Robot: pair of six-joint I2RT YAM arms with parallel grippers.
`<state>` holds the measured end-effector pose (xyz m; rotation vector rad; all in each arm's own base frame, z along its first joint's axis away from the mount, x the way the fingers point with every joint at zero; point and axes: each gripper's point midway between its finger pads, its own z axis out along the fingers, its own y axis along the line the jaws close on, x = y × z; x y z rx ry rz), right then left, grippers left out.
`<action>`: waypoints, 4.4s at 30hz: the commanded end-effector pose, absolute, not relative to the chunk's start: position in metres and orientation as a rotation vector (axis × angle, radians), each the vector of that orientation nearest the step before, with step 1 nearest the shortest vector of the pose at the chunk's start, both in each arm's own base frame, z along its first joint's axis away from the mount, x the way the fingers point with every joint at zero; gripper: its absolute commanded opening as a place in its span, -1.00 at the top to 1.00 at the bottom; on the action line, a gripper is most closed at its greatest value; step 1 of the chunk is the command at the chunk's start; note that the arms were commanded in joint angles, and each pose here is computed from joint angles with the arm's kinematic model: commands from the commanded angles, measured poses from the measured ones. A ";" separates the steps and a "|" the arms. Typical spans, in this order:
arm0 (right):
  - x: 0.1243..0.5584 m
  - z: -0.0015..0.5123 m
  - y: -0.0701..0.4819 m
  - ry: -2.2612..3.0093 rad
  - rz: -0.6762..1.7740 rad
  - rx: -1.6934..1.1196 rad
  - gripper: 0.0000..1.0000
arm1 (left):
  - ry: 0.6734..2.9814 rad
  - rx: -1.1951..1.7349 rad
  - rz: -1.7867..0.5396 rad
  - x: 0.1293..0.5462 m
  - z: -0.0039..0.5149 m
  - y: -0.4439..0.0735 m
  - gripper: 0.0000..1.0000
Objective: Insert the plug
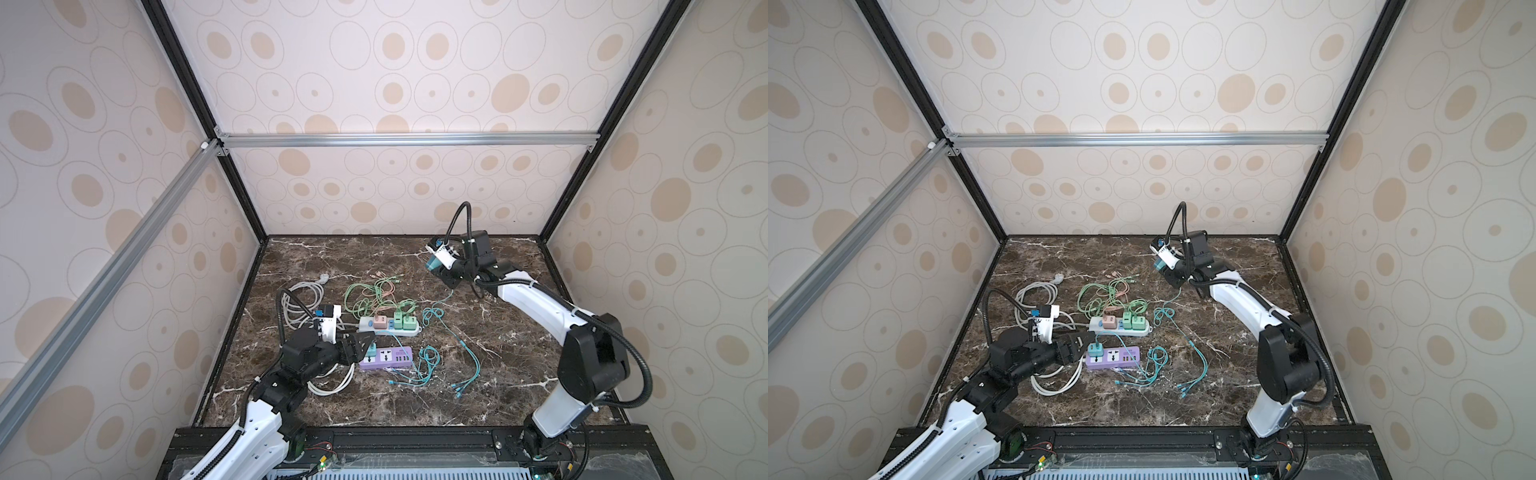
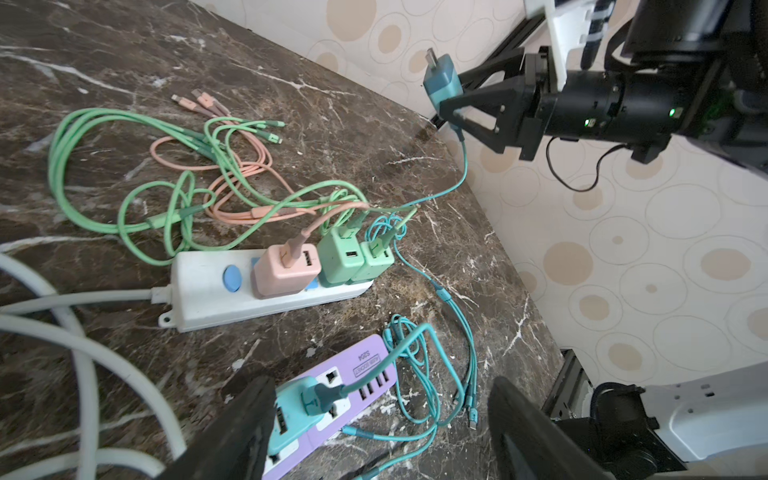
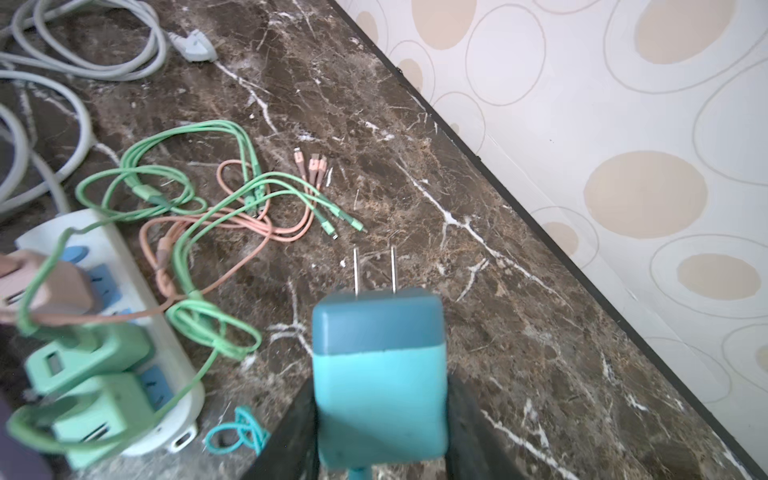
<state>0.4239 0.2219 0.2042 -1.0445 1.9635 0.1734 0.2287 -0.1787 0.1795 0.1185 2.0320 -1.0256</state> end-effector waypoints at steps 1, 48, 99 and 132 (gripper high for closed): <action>0.392 0.230 0.239 1.825 0.243 -1.074 0.54 | 1.942 0.245 -1.111 0.229 0.215 -0.196 -0.62; 0.227 0.266 0.328 1.377 0.229 -1.457 0.58 | 1.835 0.490 -1.577 0.213 0.268 -0.258 0.08; 0.168 0.307 0.307 1.483 1.362 -0.722 -0.50 | 1.523 0.421 -1.477 0.237 0.319 -0.252 0.96; 0.195 0.372 0.317 1.182 1.587 -0.554 -0.18 | 1.226 0.552 -1.602 0.185 0.368 -0.253 0.93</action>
